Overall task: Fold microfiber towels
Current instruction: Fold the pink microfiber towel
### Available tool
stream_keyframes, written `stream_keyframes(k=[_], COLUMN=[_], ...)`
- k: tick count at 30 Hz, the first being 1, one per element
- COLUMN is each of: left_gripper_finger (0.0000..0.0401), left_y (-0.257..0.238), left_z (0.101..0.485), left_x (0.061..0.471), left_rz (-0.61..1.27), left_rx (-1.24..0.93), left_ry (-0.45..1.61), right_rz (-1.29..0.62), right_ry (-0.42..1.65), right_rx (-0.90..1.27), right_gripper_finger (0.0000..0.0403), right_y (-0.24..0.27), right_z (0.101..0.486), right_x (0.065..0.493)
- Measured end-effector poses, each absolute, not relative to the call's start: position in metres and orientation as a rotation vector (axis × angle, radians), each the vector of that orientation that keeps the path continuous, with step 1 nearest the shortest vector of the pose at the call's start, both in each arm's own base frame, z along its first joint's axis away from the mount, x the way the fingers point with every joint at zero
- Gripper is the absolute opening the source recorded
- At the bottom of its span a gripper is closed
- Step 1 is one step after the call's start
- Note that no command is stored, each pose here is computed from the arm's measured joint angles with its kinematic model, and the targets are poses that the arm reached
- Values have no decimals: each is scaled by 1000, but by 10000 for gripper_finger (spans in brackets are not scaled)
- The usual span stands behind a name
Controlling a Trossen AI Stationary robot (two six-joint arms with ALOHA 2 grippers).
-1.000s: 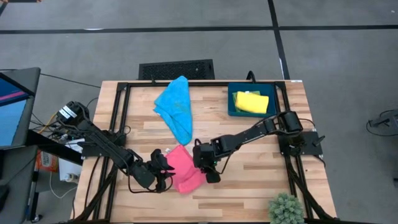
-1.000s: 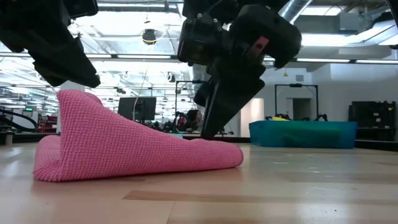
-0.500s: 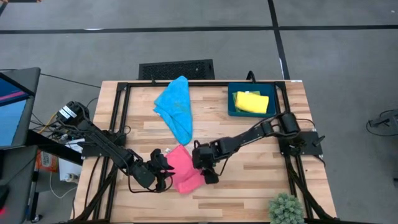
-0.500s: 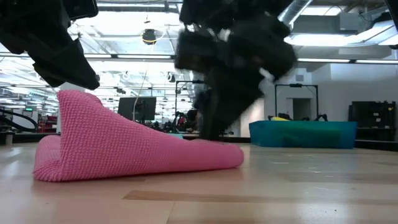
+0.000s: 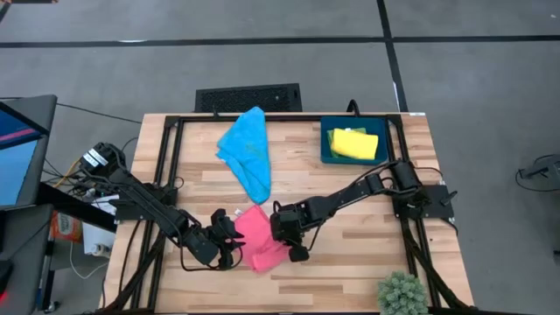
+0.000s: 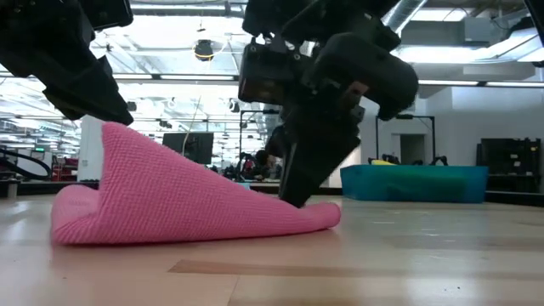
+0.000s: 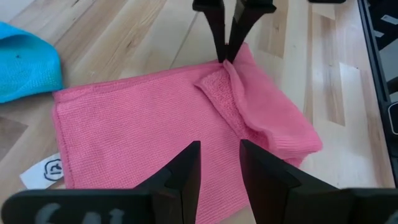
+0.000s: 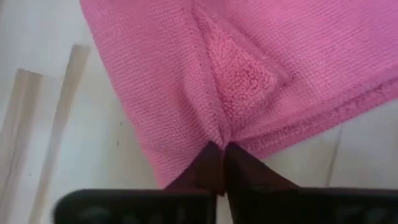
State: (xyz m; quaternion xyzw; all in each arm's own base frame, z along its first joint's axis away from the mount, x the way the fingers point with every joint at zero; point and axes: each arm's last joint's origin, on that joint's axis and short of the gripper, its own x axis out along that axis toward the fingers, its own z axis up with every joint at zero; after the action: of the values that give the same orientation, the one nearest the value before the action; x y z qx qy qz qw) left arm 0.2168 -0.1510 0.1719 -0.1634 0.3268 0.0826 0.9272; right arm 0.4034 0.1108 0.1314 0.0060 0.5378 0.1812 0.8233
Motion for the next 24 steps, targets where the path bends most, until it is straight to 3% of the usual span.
stream_keyframes(k=[3, 6, 16, 24], left_gripper_finger=[103, 103, 103, 103], left_y=[-151, -151, -153, -153], left_z=[172, 172, 159, 127], left_x=[217, 217, 221, 229], left_rz=[169, 169, 229, 282], left_rx=[-335, -336, -309, -253], left_ry=[670, 669, 670, 738], right_rz=[391, 409, 411, 408], right_ry=[1134, 1132, 1140, 1151], right_rx=[7, -18, -27, -30], right_gripper_finger=[11, 12, 111, 121], right_y=[111, 112, 112, 113], right_z=[137, 147, 153, 152], right_x=[407, 409, 410, 409])
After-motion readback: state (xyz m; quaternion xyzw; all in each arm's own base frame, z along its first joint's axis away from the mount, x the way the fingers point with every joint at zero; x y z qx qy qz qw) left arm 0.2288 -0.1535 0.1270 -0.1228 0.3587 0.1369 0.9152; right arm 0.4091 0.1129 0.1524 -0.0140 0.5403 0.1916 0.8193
